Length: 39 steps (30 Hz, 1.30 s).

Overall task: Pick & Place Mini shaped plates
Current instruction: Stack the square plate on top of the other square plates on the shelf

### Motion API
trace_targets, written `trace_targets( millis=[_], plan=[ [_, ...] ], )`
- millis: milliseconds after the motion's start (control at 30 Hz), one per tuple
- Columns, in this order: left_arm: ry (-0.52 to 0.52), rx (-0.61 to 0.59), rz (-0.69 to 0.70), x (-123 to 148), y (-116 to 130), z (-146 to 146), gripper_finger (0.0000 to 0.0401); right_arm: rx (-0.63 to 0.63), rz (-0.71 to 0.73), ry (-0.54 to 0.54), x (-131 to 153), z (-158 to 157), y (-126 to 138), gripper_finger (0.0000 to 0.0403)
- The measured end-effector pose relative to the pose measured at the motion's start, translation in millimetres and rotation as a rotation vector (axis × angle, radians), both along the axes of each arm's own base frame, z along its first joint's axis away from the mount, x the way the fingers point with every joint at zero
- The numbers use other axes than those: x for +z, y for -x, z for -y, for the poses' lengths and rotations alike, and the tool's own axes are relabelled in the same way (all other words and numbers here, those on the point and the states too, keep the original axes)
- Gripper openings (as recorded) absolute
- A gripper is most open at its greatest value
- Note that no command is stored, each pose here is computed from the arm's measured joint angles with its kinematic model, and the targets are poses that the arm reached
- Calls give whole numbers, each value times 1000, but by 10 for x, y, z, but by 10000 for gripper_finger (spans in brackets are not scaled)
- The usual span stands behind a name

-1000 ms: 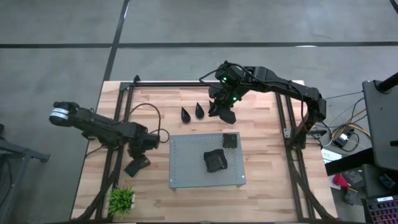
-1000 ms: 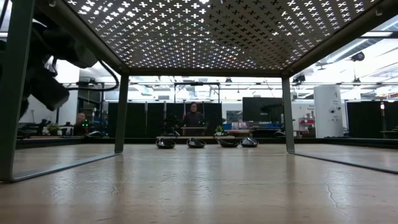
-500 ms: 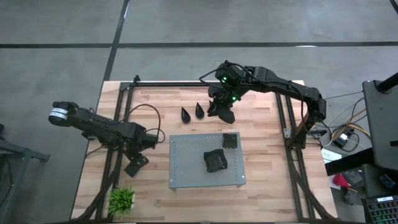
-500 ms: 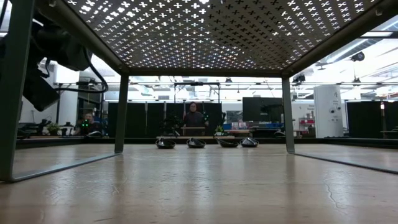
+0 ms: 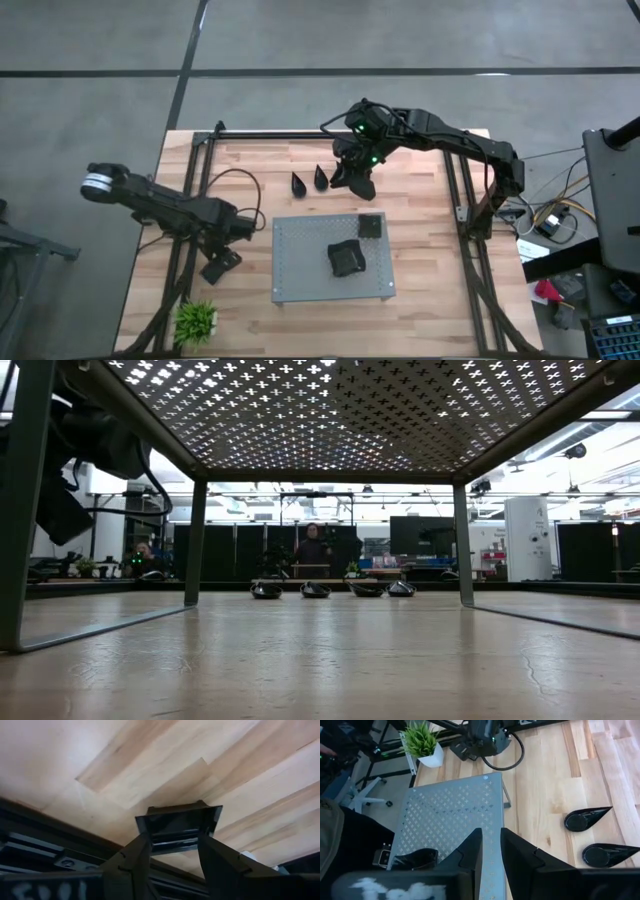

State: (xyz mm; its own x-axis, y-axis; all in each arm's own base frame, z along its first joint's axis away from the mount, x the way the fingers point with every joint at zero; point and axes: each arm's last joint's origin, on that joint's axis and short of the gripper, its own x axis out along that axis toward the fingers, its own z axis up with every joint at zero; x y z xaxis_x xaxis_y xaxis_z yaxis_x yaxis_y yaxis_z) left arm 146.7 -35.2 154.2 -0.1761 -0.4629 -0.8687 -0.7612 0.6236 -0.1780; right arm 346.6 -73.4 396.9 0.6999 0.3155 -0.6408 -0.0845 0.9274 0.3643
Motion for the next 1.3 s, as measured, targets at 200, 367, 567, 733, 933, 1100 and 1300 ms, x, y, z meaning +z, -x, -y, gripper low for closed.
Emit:
trace_targets(
  millis=[200,367,567,733,933,1100,1300],
  plan=[
    [59,28,89,-20,-117,45,158,3,1,-1,1,-18,-6,75],
    [101,69,108,2,-171,80,158,4,2,-1,1,-21,-7,80],
    [123,84,53,17,-140,141,158,6,3,0,1,-21,-7,70],
    [115,81,37,0,-137,190,158,9,5,3,2,-28,-9,63],
    [134,73,74,-37,-207,211,158,18,9,11,2,-33,-10,63],
    [114,69,46,-92,-216,211,158,18,8,9,2,-39,-11,70],
    [115,61,47,-153,-261,222,158,22,6,6,2,-60,-15,78]
  ],
)
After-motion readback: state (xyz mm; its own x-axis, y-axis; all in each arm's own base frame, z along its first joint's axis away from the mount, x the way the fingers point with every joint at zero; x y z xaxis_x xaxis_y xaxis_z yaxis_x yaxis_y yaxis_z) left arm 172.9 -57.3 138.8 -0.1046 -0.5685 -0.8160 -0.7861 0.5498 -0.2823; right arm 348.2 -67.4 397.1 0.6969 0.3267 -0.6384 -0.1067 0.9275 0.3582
